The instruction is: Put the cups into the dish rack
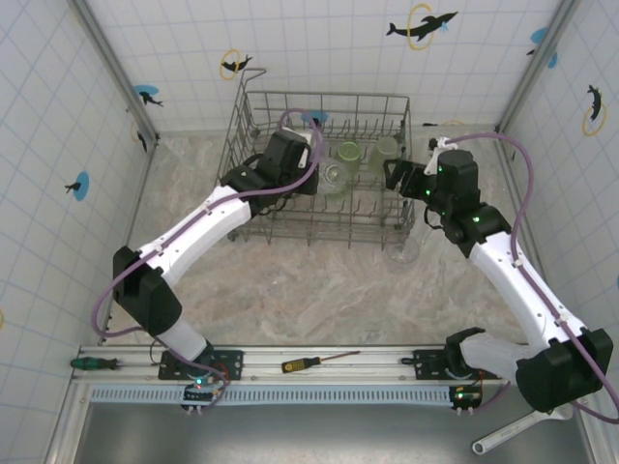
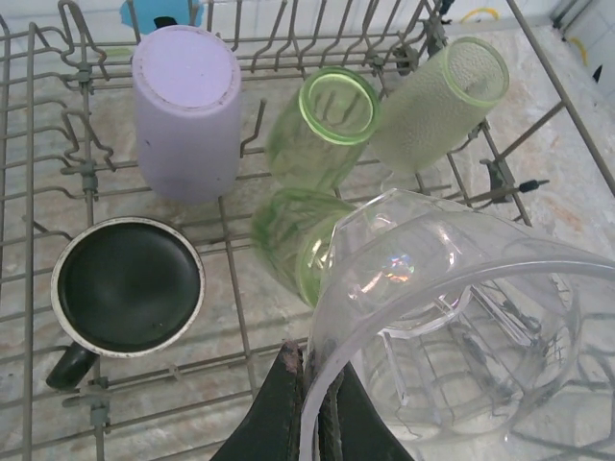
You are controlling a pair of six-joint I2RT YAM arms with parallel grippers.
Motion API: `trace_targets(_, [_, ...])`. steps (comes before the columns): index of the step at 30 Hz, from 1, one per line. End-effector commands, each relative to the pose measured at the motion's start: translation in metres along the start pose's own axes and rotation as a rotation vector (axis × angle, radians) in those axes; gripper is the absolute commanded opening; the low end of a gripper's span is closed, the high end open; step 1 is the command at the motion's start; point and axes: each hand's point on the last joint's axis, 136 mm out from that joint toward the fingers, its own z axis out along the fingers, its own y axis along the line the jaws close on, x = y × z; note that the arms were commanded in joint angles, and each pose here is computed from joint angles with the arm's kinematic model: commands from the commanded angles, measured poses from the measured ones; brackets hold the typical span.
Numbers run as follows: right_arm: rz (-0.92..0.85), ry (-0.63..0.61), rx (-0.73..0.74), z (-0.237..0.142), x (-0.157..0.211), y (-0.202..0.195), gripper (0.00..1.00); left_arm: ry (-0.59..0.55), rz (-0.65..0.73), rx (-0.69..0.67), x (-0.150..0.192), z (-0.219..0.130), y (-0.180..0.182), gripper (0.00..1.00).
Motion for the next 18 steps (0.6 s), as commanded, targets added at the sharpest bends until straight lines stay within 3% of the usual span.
trace_targets(1, [0.055,0.006,-0.122,0.006,0.002,0.013,1.0,-0.107,-0.068,0.16,-0.033,-0.022,-0.014,0.0])
trace_targets(18, [0.275,0.07,-0.542,0.032,0.01,0.066,1.0,-0.172,-0.232,0.588,-0.053,-0.026,-0.006,0.0])
